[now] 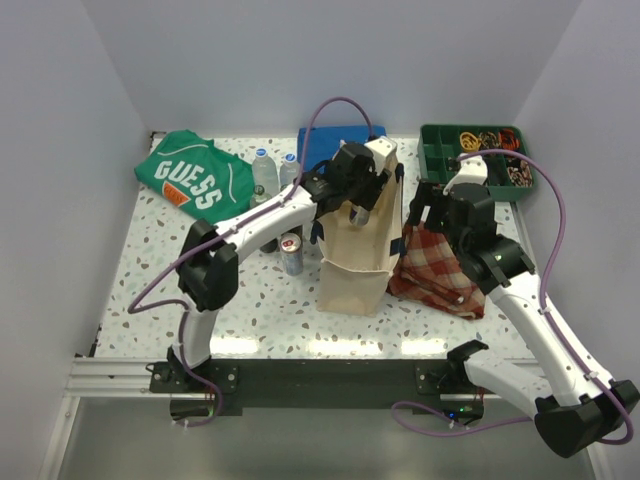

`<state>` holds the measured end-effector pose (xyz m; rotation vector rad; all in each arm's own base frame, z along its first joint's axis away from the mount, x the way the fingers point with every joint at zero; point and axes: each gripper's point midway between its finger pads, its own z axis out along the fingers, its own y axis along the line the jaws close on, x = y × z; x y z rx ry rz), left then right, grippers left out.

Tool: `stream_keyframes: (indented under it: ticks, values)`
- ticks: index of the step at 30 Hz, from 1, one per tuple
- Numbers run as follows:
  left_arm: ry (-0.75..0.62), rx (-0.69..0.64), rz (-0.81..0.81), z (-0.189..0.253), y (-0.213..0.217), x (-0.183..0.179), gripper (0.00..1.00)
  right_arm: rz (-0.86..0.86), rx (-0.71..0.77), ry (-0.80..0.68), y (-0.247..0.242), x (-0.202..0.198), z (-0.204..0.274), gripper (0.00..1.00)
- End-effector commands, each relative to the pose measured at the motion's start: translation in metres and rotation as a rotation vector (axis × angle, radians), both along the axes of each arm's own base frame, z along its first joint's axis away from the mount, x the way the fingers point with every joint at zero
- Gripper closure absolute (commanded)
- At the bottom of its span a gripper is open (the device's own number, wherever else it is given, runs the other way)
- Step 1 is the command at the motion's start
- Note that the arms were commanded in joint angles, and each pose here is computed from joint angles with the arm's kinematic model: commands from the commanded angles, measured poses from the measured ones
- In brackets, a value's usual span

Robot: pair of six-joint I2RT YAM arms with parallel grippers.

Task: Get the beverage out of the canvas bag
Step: Take out the drink from the canvas bag.

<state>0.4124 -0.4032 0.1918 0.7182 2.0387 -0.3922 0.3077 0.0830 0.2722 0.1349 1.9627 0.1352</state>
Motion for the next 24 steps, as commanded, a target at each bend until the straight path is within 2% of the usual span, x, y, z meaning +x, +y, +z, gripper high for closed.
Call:
stream_keyframes:
  ticks: [1, 24]
  values:
    - [-0.143, -0.156, -0.093, 0.107, -0.006, -0.016, 1.0, 0.001, 0.056, -0.074, 0.004, 0.004, 0.025, 0.19]
    - [-0.182, -0.246, -0.181, 0.192, 0.03, -0.074, 1.0, 0.028, 0.124, -0.067, 0.006, -0.016, 0.027, 0.19]
